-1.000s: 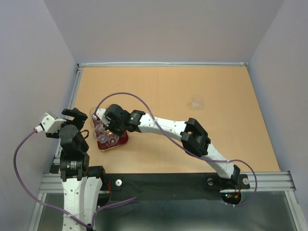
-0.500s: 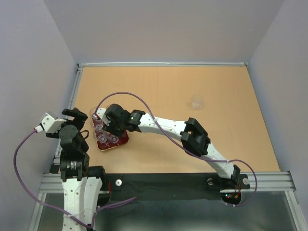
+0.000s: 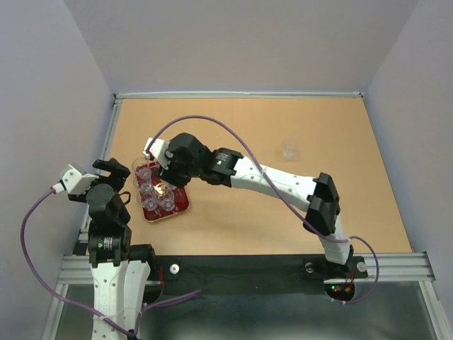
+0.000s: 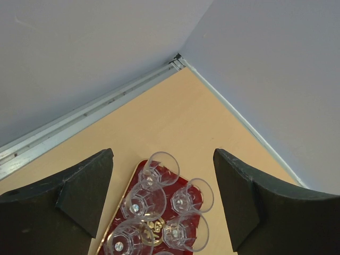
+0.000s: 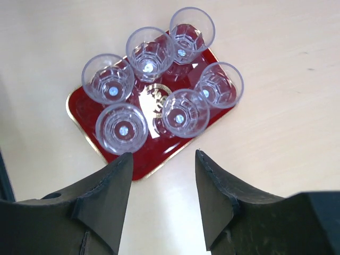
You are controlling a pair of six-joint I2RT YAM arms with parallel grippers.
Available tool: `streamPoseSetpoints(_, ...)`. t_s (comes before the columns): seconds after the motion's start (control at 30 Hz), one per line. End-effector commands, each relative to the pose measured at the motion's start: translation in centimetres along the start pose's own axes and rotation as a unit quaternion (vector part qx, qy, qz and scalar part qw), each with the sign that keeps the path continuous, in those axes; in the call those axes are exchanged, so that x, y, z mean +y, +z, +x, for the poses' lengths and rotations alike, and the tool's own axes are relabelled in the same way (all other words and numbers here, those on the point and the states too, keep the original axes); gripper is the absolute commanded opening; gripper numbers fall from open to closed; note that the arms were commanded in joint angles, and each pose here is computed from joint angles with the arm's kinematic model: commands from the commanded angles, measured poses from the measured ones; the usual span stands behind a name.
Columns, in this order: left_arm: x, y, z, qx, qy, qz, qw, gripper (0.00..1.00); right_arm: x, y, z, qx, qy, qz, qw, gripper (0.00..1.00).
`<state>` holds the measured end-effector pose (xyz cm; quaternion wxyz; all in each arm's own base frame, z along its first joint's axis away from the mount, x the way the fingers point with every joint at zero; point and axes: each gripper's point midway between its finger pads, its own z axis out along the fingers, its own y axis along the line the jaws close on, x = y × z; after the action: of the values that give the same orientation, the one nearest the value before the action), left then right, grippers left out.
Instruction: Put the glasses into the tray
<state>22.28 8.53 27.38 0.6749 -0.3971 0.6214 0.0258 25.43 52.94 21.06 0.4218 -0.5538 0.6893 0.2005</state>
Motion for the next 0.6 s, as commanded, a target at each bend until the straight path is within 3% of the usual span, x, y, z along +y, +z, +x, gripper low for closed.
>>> streamPoseSetpoints(0.0, -2.1, -0.6, -2.2, -0.023, 0.003, 0.049, 0.999, 0.88, -3.1, -4.0, -0.7, -0.018, -0.018, 0.035, 0.999, 0.56)
streamPoseSetpoints(0.33, -5.3, -1.4, -0.8, 0.005, 0.05, 0.156, 0.987, 0.88, -16.3, -11.7, 8.8, 0.026, 0.067, 0.142, 0.987, 0.56)
streamPoseSetpoints(0.57, -6.3, -1.8, -0.4, 0.01, 0.06, 0.187, 0.98, 0.88, -27.4, -22.1, 16.5, 0.008, 0.213, 0.251, 0.944, 0.56)
